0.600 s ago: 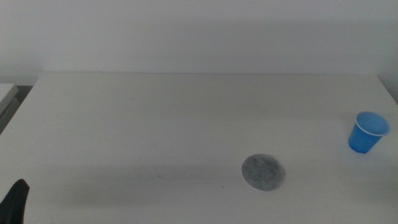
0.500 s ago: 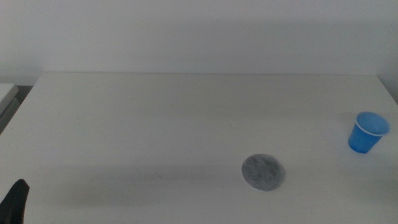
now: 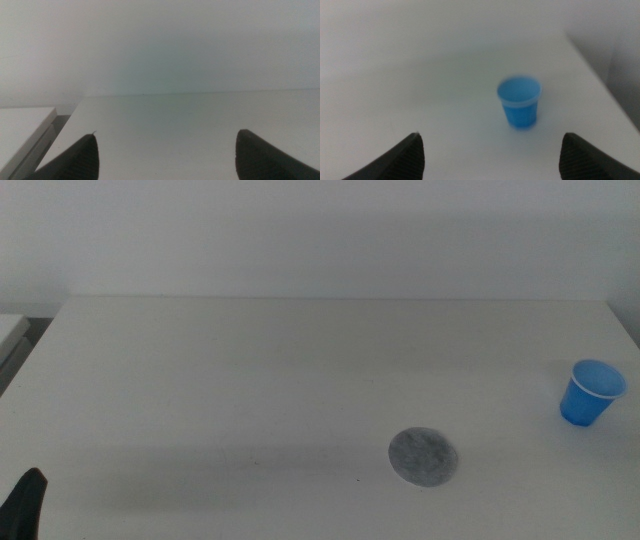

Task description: Place an empty cup on a cup mat.

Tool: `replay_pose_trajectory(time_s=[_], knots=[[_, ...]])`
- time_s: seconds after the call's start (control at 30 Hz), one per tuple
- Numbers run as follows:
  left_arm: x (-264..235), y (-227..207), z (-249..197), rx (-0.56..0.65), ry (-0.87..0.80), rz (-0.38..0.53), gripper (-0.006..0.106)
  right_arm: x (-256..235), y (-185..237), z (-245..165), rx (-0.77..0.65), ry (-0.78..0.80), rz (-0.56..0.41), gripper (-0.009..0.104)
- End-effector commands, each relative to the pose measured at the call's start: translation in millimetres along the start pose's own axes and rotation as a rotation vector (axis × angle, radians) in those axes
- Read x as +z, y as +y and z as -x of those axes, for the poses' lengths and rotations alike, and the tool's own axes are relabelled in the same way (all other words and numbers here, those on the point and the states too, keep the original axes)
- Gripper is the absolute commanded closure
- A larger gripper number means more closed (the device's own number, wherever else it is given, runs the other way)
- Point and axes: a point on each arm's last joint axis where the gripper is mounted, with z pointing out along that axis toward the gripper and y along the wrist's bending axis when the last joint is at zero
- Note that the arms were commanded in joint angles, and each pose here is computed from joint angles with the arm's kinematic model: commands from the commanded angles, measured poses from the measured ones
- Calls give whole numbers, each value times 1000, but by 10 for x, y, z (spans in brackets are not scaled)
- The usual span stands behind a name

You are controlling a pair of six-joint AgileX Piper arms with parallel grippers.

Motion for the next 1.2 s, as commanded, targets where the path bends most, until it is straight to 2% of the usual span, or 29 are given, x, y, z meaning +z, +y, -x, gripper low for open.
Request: replay_pose_trajectory(time_s=[0.0,0.13,0.27,0.47,0.63,0.73,0.9,1.17], knots=[[-3,-2,15,-5,-17,-2,7,106,40,184,11,154,-24,2],[-3,-2,15,-5,-17,-2,7,266,151,599,46,331,-29,2],[-3,-2,15,-5,-17,-2,7,466,226,873,86,353,-12,2],[-3,-2,15,-5,-17,-2,7,667,254,898,168,390,-7,2],[-3,-2,15,-5,-17,-2,7,828,255,911,122,431,-7,2],[-3,-2,15,-5,-17,-2,7,998,246,1002,152,465,-45,2],[-3,-2,15,-5,-17,-2,7,1448,104,1096,190,628,-128,2],[-3,-2,15,-5,-17,-2,7,2126,-362,961,268,766,-239,4]])
